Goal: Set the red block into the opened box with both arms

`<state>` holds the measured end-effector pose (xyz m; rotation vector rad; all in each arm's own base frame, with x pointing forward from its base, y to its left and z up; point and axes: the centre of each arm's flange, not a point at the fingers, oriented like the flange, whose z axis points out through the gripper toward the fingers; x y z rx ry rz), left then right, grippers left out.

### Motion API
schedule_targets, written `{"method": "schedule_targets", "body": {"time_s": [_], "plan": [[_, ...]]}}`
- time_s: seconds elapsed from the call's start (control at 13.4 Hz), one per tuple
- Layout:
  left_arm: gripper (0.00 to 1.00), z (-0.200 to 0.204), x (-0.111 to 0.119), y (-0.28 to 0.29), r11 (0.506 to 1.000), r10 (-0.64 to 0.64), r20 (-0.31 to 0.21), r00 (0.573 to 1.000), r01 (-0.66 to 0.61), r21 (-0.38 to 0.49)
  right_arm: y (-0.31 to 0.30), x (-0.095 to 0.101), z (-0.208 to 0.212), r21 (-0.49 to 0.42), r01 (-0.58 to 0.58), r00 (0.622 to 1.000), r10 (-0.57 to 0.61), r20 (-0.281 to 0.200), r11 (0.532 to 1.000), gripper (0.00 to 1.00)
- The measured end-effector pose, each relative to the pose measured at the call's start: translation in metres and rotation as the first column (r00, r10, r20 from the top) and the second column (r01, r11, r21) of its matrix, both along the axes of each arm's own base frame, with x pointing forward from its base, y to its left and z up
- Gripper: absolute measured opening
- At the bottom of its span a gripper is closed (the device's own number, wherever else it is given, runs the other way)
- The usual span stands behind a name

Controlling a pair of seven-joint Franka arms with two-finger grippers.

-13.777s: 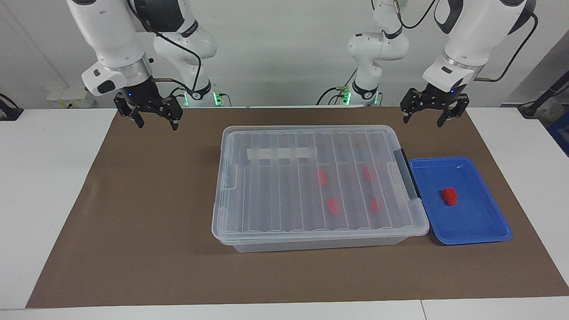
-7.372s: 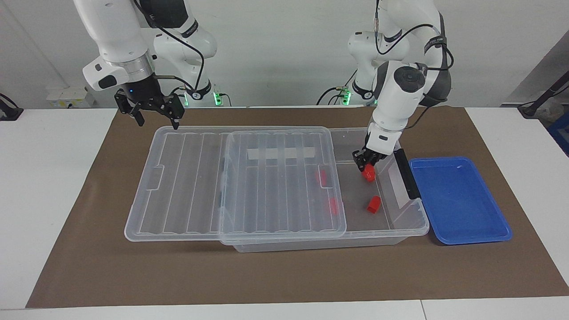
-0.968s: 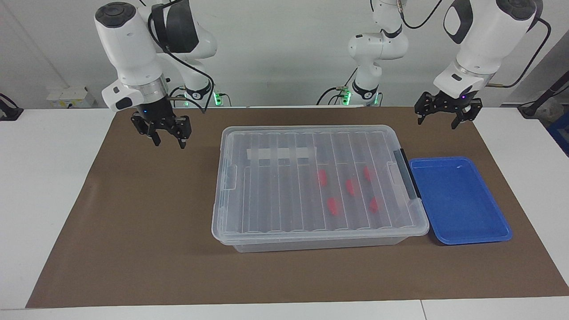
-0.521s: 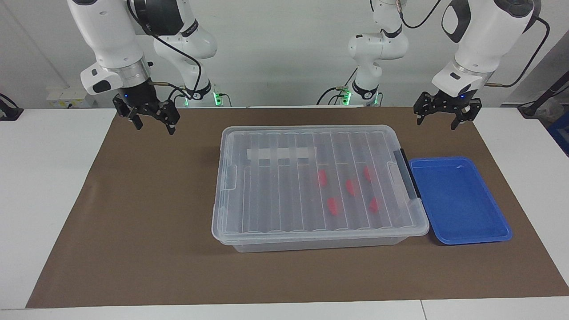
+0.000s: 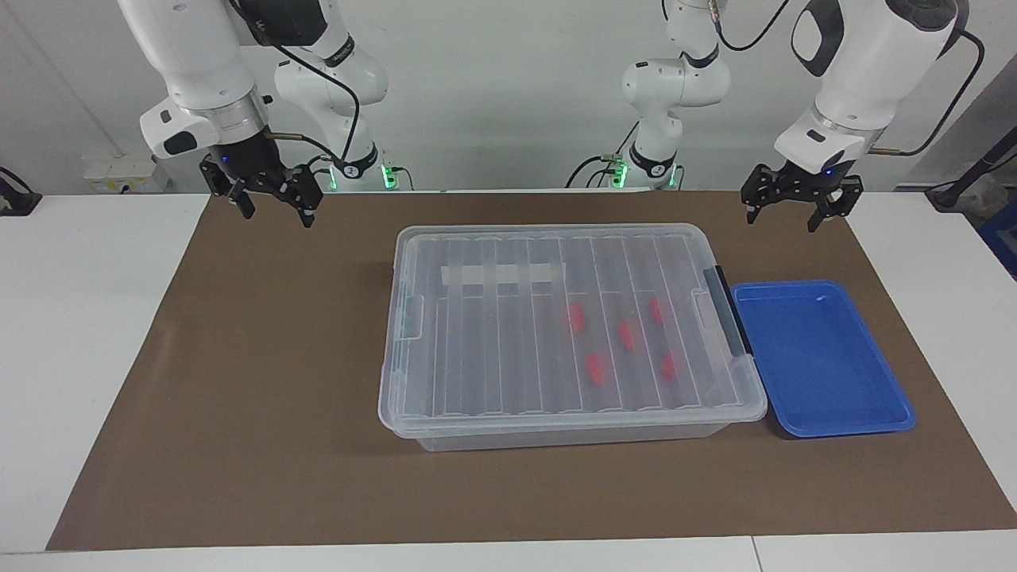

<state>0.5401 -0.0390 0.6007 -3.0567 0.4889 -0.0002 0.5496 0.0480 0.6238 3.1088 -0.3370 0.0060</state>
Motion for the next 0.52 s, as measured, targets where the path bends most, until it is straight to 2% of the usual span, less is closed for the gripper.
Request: {"method": "schedule_targets", "body": {"time_s": [0.52], "plan": [[1.0, 0.0, 0.0, 0.0, 1.0, 0.0, 0.0, 1.0, 0.0, 0.0, 0.0013, -0.0005, -0.0022, 0.0, -0.045, 0.999, 0.045, -0.008, 0.999, 1.0]]}}
